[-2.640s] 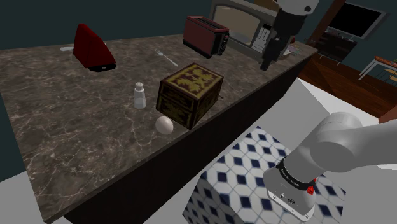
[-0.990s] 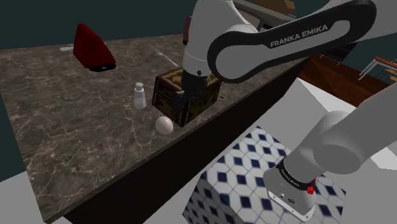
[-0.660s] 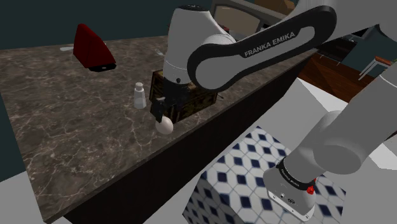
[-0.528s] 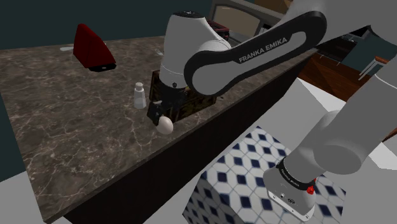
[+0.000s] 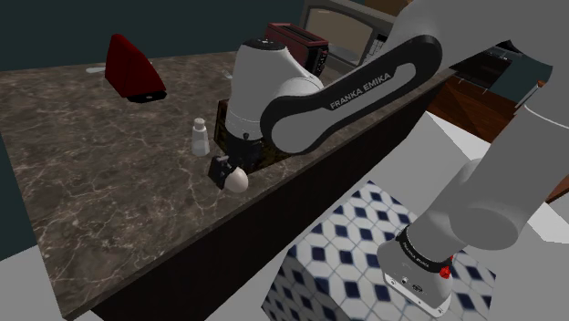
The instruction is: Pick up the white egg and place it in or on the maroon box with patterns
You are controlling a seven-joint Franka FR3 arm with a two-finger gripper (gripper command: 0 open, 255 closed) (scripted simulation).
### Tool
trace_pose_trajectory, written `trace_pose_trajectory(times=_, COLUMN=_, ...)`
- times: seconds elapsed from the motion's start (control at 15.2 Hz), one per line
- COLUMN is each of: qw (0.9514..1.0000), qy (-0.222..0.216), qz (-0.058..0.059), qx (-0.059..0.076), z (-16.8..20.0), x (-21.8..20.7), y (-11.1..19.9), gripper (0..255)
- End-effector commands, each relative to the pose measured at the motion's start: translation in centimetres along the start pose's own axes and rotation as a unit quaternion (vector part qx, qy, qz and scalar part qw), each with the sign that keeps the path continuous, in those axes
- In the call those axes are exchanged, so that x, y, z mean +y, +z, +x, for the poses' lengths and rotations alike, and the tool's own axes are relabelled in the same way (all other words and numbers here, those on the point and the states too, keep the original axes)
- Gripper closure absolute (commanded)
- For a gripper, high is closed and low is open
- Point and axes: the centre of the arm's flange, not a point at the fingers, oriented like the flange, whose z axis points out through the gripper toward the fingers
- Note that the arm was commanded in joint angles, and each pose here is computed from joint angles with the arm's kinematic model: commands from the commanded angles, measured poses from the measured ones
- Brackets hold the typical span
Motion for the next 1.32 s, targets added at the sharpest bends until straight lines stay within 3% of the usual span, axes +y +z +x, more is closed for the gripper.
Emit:
trace_pose_trajectory(times=0.0, qw=1.0, qy=0.001, qz=0.0, qx=0.0, z=0.0, x=0.1, y=0.2, gripper=0)
trace_pose_trajectory(times=0.33, qw=1.0, qy=0.001, qz=0.0, qx=0.0, z=0.0, x=0.1, y=0.2, gripper=0)
trace_pose_trajectory(times=0.4, qw=1.0, qy=0.001, qz=0.0, qx=0.0, z=0.0, x=0.1, y=0.2, gripper=255)
trace_pose_trajectory(times=0.99, qw=1.0, qy=0.001, qz=0.0, qx=0.0, z=0.0, x=0.1, y=0.2, gripper=255)
trace_pose_trajectory(times=1.25, qw=1.0, qy=0.001, qz=0.0, qx=0.0, z=0.1, x=0.0, y=-1.9, gripper=255)
